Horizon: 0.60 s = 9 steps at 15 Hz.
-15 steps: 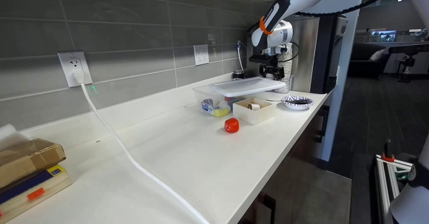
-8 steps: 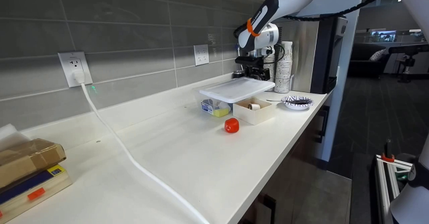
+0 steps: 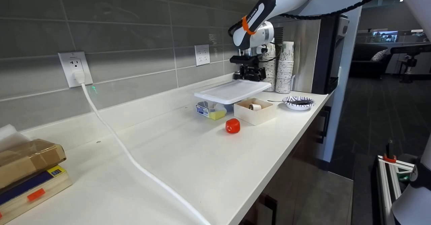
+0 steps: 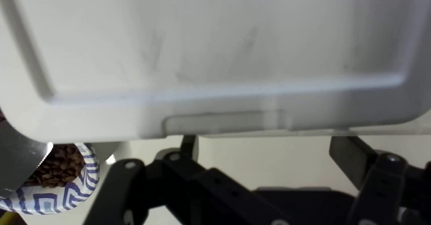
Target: Push the white lid to the counter, then move the red object to the crate
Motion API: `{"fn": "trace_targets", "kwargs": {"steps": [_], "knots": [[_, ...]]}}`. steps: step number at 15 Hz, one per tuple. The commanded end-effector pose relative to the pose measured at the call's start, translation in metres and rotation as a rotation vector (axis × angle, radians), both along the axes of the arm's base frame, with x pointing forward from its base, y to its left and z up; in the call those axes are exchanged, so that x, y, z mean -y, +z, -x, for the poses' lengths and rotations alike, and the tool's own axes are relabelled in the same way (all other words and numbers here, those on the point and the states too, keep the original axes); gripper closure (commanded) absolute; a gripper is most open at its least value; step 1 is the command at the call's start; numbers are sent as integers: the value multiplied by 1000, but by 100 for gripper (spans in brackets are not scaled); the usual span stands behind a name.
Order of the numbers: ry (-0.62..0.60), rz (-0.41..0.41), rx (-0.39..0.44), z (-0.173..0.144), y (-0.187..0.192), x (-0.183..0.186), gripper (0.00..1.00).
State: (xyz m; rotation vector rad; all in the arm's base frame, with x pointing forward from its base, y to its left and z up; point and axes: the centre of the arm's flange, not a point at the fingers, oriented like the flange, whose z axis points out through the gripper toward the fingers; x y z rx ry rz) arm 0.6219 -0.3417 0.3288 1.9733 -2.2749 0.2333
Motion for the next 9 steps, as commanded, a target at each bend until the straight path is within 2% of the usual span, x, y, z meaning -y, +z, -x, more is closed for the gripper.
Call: {"fn": "trace_targets", "kwargs": {"steps": [1,5,9], "knots": [[-22,44,-68,-2,16,-22,0],[-78,144,-136,0,23,-37,0],[-99,244,-162,-6,26,-58,0]]}}
